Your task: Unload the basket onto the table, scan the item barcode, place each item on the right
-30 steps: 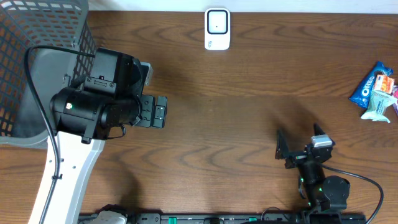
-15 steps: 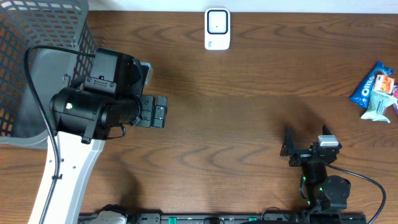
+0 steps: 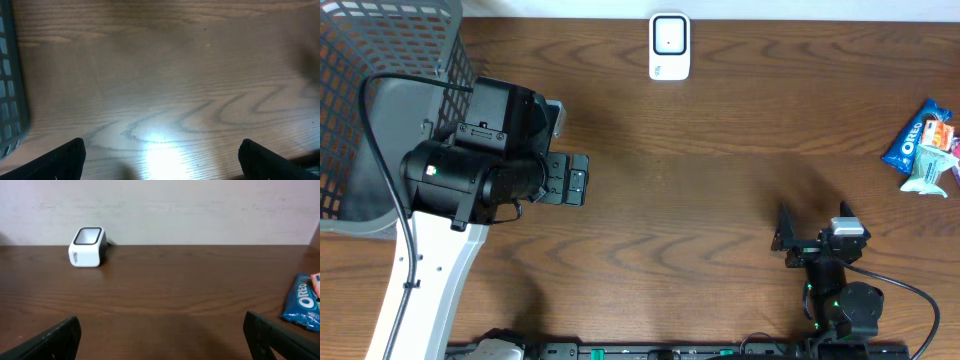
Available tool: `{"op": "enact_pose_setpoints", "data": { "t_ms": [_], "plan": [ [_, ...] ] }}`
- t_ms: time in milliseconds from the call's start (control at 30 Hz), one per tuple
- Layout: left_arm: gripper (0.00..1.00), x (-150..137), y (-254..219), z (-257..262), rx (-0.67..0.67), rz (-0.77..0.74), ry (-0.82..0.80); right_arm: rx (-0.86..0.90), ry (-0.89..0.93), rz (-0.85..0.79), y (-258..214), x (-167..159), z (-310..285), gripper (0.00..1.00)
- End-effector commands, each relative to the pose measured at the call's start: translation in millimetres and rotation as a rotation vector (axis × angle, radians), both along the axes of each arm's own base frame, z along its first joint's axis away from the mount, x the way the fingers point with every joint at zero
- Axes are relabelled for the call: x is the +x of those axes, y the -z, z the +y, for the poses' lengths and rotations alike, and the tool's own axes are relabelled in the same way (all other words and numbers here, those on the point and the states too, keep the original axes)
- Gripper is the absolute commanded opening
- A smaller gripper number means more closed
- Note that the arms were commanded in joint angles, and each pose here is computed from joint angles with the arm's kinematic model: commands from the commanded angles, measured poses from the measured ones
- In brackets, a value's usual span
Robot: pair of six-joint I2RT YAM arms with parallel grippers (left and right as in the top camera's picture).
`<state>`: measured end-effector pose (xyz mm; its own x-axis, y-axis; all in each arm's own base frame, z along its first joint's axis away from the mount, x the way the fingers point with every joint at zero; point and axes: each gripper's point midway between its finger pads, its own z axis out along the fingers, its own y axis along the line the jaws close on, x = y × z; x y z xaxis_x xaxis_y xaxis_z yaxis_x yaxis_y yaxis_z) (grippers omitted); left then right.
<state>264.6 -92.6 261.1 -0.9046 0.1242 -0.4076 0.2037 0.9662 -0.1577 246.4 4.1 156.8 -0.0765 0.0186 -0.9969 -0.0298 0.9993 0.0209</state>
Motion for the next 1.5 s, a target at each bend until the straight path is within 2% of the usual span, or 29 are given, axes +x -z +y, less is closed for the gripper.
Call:
{"op": "enact_pose_setpoints", "data": {
  "t_ms": [0,1267,1467],
  "plan": [
    [0.98,1.7,-1.8,3.3,0.010,-0.006,-0.012,-0.011,0.009,0.002,1.0,-0.3,-1.7,0.99],
    [0.98,1.5,-1.9,3.3,0.014,-0.008,-0.001,-0.011,-0.002,-0.003,-0.1,-0.3,0.1,0.99],
    [0.98,-18.0,8.5,7.9,0.014,0.004,0.000,-0.011,-0.002,-0.003,-0.1,-0.3,0.2,0.99]
  ]
}}
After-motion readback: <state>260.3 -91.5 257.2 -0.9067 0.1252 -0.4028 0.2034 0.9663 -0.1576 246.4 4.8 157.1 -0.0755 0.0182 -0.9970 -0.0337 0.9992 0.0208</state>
